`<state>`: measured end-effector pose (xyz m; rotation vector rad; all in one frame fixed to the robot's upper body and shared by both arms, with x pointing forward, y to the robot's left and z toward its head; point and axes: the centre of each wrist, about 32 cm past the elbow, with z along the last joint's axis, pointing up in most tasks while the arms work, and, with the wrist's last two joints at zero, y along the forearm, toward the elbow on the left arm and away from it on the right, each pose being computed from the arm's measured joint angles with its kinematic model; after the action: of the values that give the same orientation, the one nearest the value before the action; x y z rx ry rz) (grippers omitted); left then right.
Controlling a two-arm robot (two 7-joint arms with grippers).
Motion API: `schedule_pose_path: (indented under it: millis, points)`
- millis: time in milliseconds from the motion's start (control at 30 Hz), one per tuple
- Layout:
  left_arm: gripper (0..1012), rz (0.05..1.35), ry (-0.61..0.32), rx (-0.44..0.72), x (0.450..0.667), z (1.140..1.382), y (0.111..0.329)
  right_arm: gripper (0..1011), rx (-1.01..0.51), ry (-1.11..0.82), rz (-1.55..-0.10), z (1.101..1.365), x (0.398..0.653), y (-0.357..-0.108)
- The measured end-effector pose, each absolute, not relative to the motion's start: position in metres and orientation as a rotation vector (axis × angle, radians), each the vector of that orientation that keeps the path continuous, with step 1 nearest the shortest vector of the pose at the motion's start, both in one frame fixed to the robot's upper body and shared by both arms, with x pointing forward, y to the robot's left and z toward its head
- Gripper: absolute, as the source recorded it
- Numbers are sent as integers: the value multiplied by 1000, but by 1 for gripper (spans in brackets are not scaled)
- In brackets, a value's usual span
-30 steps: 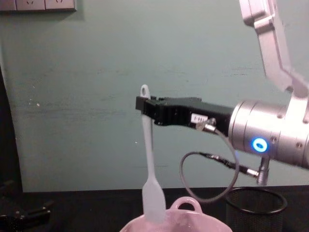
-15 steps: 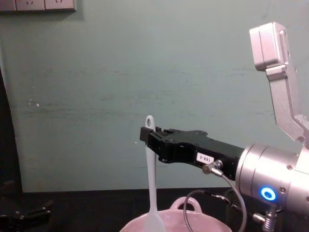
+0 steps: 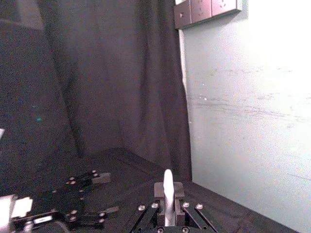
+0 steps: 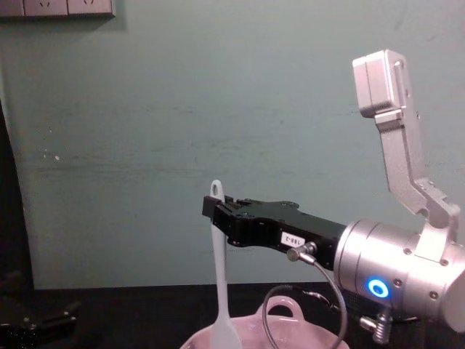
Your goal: Use the one hand to pick up the spoon and stir the clear water in the bowl.
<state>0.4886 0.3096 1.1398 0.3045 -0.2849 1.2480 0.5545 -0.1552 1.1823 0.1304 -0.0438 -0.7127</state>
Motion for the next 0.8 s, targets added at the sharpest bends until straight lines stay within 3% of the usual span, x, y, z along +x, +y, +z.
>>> schedule_pose_path:
  millis: [300,800]
  points:
    - [1011,1248,-285,305,489,1140,310,111,121,-63,-771,1185,570,-171]
    - [1011,1248,-285,304,489,1140,310,111,98,-61,-826,1185,543,-197]
